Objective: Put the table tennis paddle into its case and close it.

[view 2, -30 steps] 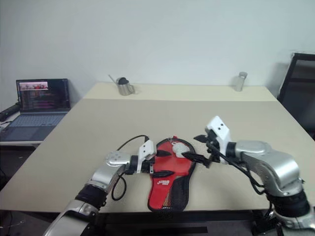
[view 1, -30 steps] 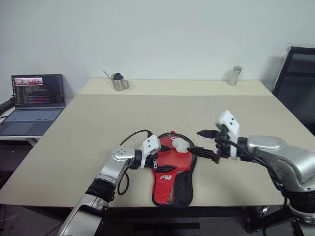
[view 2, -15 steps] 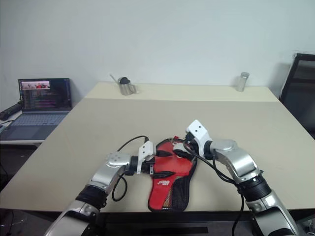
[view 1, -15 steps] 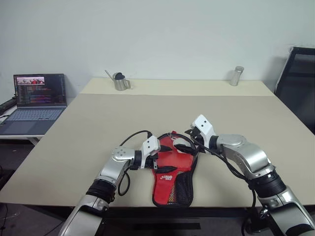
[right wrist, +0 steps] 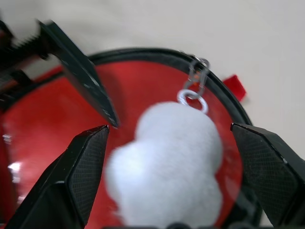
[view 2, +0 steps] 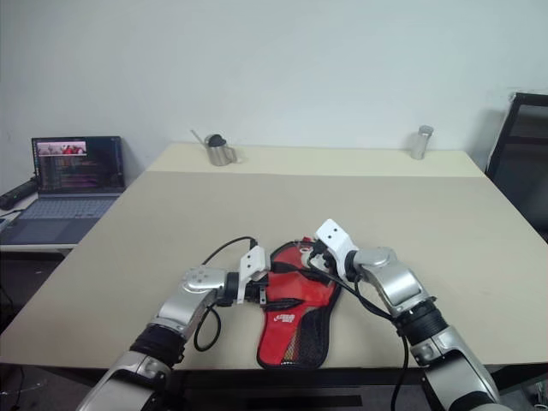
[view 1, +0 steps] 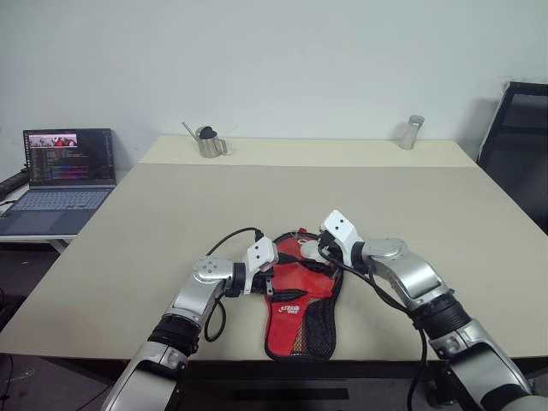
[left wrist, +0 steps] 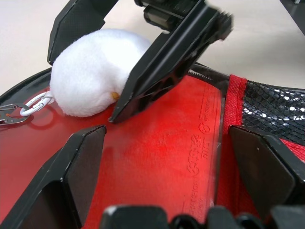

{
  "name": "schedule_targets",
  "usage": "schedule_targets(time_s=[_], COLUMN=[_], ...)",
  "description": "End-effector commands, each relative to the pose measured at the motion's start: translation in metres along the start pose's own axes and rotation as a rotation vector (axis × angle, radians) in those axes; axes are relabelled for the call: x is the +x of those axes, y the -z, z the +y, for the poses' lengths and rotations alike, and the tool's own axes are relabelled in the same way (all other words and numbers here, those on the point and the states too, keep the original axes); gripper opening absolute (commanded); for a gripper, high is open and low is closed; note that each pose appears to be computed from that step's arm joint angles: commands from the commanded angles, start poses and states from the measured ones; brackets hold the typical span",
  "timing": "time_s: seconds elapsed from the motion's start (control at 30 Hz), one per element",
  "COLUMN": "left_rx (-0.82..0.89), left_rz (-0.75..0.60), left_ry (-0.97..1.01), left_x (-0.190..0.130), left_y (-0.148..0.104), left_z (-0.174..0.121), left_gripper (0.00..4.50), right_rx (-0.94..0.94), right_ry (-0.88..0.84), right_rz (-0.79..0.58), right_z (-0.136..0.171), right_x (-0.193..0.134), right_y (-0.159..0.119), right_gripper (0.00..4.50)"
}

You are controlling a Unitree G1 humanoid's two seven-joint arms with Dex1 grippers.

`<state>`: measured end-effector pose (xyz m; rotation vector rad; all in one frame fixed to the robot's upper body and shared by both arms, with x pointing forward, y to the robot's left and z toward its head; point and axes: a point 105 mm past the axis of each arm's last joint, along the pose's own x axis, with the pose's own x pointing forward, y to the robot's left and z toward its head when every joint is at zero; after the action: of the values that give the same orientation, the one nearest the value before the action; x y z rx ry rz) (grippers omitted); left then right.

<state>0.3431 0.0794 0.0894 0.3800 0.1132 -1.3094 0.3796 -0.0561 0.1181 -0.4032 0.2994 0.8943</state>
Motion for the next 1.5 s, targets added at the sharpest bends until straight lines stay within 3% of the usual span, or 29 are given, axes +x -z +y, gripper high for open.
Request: schedule_targets(time_s=[0.03,0.13,0.37,0.47,0.57,0.87,1.1,1.5], left_rx=[0.007,0.023,0.071,0.09,0.086,-0.002,0.002,-0.033], left_rz=[-0.013,-0.006,-0.006,-0.016,-0.004,0.102,0.101,0.117], left_ry=[0.015,0.012,-0.014,-0.002,0.0,0.029,0.037,0.033], left_x=[0.004,0.003,0.001,0.002,0.003,-0.006,-0.006,-0.009], left_y=[-0.006,-0.007,-0.016,-0.024,-0.022,0.022,0.024,0.037], left_z=[-0.002,0.001,0.016,0.02,0.023,0.012,0.009,0.002], left_gripper=[4.49,4.5,4.5,4.5,4.5,4.5,4.5,4.5], right_rx=[-0.045,-0.06,-0.06,-0.059,-0.053,-0.049,-0.069,-0.095], right_ry=[0.055,0.075,0.081,0.08,0.079,0.094,0.128,0.133], right_rz=[-0.05,-0.042,-0.047,-0.047,-0.048,-0.056,-0.039,0.003], right_z=[-0.011,-0.016,-0.018,-0.018,-0.018,-0.038,-0.064,-0.069], right_x=[-0.002,-0.002,-0.001,-0.001,-0.001,0.0,0.009,0.024], right_y=[-0.018,-0.018,-0.019,-0.019,-0.02,-0.035,-0.046,-0.037], right_gripper=[4.32,3.54,1.04,0.49,0.42,0.42,0.42,0.42])
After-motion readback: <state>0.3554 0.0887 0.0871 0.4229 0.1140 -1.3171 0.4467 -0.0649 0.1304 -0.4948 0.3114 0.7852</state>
